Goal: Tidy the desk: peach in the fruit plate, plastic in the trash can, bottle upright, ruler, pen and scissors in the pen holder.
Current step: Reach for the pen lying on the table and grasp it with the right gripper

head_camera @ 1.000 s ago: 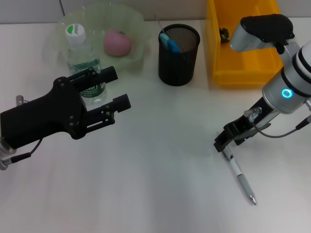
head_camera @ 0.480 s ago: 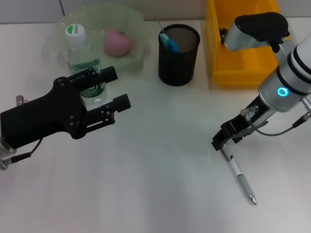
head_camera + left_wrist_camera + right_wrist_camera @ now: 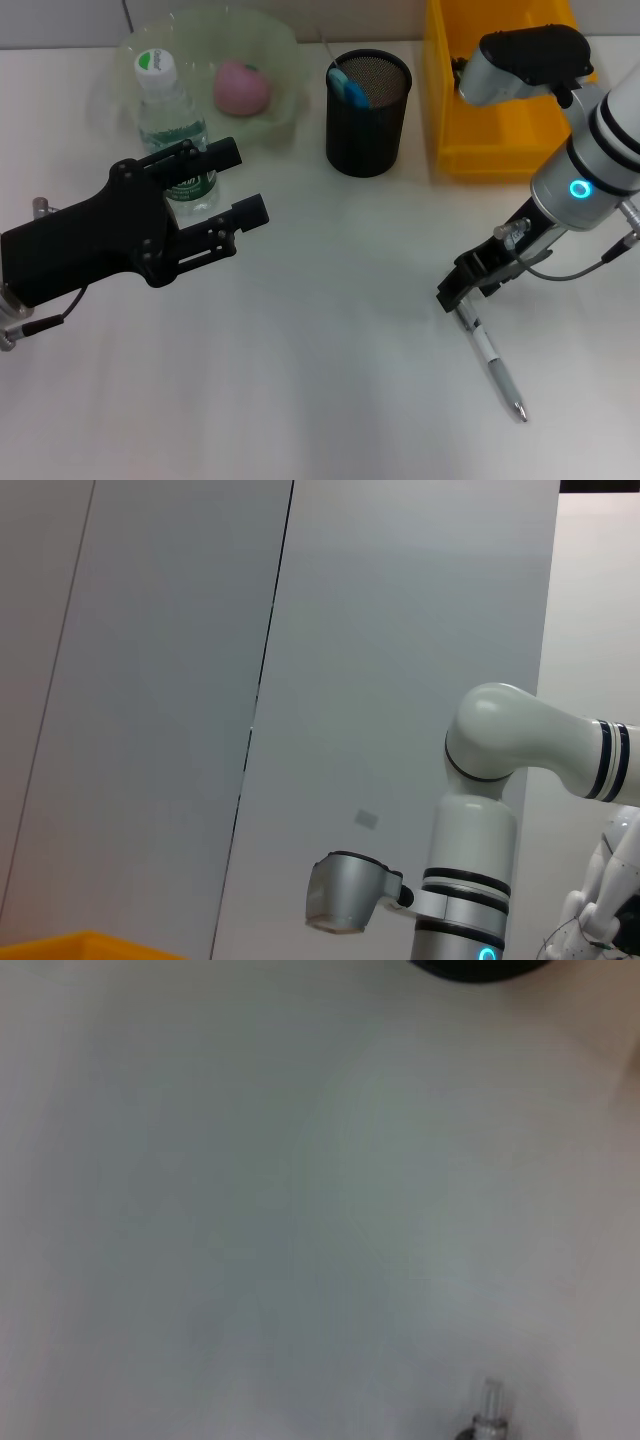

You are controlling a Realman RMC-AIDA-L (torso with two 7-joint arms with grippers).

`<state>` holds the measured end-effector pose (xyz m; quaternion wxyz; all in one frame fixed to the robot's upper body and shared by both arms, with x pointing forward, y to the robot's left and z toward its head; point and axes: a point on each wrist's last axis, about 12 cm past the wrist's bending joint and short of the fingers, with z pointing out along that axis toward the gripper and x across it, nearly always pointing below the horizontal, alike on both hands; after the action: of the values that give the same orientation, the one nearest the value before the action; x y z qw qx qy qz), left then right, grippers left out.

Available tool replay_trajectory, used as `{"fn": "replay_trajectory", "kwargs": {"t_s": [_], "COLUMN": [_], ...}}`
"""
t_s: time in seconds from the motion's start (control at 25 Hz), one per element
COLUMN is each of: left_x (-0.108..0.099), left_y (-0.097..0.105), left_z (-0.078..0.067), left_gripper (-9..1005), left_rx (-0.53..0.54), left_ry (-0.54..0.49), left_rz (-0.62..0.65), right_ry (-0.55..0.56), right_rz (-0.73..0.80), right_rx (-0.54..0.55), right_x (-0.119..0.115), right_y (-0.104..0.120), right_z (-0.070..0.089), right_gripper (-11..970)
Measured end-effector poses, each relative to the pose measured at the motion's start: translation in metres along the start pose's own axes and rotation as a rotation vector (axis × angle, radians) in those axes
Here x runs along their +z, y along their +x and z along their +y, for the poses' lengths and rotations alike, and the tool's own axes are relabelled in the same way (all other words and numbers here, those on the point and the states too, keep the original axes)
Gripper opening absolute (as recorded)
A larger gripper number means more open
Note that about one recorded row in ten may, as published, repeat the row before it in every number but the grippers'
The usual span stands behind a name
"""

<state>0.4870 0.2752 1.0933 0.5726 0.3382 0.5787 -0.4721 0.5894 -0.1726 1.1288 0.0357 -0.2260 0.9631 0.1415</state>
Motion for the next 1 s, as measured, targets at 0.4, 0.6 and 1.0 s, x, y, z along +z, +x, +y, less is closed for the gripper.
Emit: {"fn": "replay_trajectory", "kwargs": {"t_s": [0.4, 0.6, 1.0], "left_x": [-0.0001, -0.0001, -0.0002], "left_y": [0.0002, 0.0005, 0.0008], "left_z": [-0.0001, -0.0002, -0.0003], "left_gripper": [700, 700, 701], "left_rx": [0.000, -0.001, -0.003], "left_ry": [0.000, -0.001, -0.001], "left_rz": [0.000, 0.000, -0.001], "right_ry": [0.002, 0.002, 0.002], "right_rz": [0.009, 0.009, 0.010], "right_rx": [0.007, 0.006, 0.004], "right_x": [0.0035, 0.0034, 0.0037], "right_y": [0.0012, 0.0010, 0.0011], "right_z": [-0.0012, -0.0011, -0.0013], "right_gripper": [581, 582, 568]}}
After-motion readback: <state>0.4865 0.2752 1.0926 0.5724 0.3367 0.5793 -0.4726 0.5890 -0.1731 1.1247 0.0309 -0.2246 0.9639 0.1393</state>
